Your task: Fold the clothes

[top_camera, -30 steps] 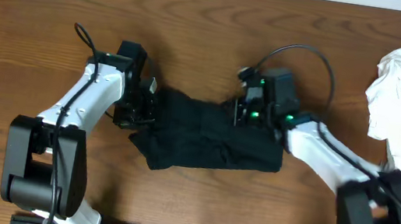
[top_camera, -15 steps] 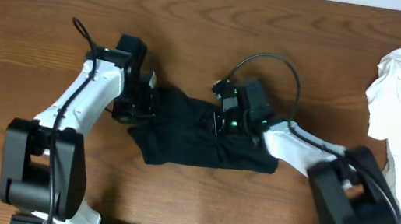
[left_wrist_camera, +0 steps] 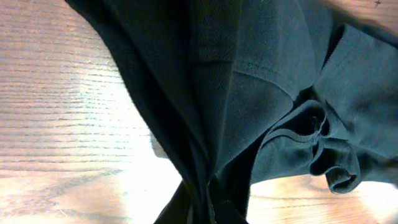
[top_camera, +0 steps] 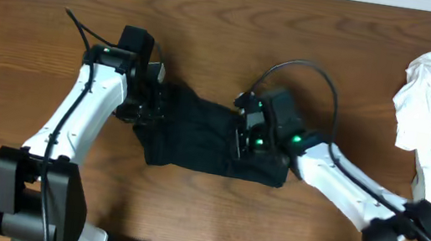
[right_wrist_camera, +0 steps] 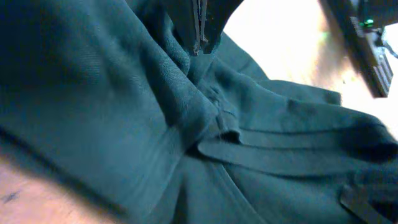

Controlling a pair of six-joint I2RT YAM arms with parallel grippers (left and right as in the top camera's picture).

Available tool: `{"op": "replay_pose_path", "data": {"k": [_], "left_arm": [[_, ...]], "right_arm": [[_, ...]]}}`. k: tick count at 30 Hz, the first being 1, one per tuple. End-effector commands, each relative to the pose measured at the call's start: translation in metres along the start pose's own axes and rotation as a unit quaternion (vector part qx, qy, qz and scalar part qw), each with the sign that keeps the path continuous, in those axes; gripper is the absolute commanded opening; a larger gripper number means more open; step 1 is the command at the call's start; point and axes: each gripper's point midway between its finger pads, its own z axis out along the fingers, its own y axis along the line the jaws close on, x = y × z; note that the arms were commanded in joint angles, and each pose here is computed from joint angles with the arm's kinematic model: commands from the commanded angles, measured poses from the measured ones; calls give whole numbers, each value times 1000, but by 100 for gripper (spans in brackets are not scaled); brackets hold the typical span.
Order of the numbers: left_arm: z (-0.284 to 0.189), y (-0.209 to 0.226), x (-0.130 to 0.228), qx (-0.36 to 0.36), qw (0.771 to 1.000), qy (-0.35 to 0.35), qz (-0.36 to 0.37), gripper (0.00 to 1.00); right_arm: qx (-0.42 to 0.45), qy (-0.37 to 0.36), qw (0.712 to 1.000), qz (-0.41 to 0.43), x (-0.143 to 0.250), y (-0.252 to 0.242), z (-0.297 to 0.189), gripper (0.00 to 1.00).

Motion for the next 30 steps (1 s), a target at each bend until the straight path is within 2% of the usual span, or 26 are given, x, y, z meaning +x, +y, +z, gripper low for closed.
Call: {"op": "replay_pose_path", "data": {"k": [1, 8, 11, 16, 20, 25, 30], "left_arm": [[-10, -1, -7, -6, 1000, -18, 13, 6], [-10, -1, -7, -5, 1000, -18, 13, 6], [-10, -1, -7, -5, 1000, -18, 13, 6], [-12, -2, -9, -5, 1000, -22, 14, 6], [-16, -4, -11, -4, 1000, -24, 15, 6], [-17, 2, -13, -21, 999, -28, 14, 6], [-20, 6, -16, -37, 999, -35, 15, 6]], "right_arm": [[5, 34, 999, 13, 23, -2, 25, 1], [-24, 87, 996, 14, 55, 12, 63, 1], [-28, 92, 995, 3, 60, 18, 65, 1], [-46, 53, 997, -22, 36, 36, 46, 1], [-46, 10, 998, -36, 13, 44, 12, 2], [23, -24, 999, -11, -3, 10, -27, 2], [90, -19, 996, 7, 0, -27, -34, 2]]}}
